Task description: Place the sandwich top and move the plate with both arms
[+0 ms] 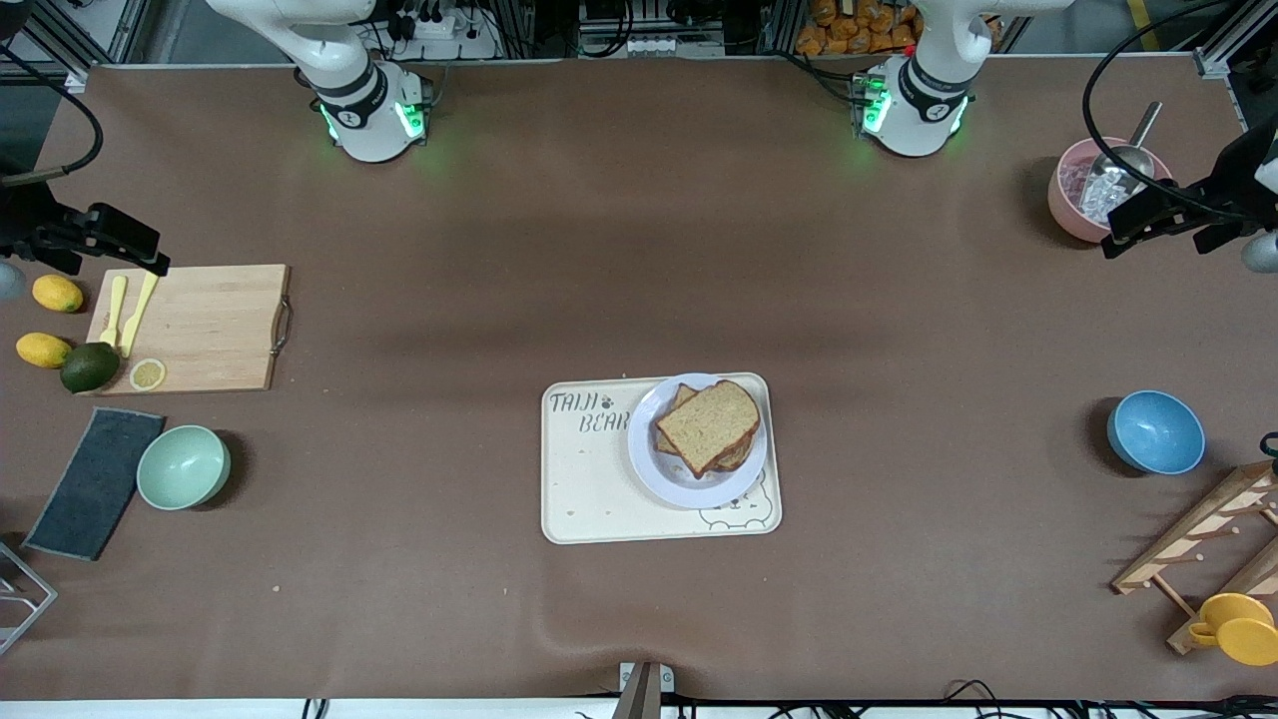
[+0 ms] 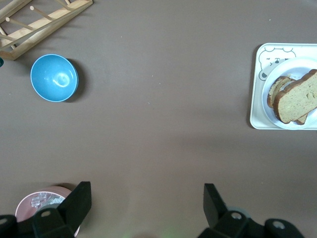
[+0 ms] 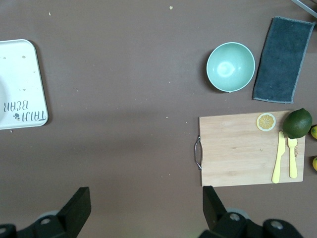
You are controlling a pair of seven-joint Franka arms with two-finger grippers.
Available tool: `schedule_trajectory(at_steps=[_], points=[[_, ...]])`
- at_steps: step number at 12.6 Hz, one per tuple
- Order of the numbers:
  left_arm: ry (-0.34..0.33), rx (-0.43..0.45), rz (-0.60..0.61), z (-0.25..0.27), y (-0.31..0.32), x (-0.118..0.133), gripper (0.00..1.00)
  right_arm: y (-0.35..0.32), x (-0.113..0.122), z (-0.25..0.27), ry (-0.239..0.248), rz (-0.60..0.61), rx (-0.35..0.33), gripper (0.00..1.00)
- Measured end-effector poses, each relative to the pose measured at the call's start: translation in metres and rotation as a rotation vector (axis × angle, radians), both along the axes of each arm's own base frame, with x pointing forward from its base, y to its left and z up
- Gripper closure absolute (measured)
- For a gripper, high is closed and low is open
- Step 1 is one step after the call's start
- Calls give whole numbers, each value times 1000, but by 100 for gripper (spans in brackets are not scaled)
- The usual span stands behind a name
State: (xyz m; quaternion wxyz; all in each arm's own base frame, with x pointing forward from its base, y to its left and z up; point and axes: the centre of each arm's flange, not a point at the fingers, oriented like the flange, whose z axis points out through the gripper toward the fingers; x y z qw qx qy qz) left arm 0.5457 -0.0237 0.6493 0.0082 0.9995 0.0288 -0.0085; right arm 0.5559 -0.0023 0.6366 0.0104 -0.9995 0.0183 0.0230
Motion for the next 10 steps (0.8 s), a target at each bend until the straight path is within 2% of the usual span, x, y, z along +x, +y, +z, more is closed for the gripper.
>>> schedule_trajectory(at_steps=[5, 10], points=[[35, 5, -18, 0, -9, -7, 0, 0, 0, 0, 0, 0, 0, 0], [30, 42, -14, 3, -4, -9, 0, 0, 0, 0, 0, 0, 0, 0]])
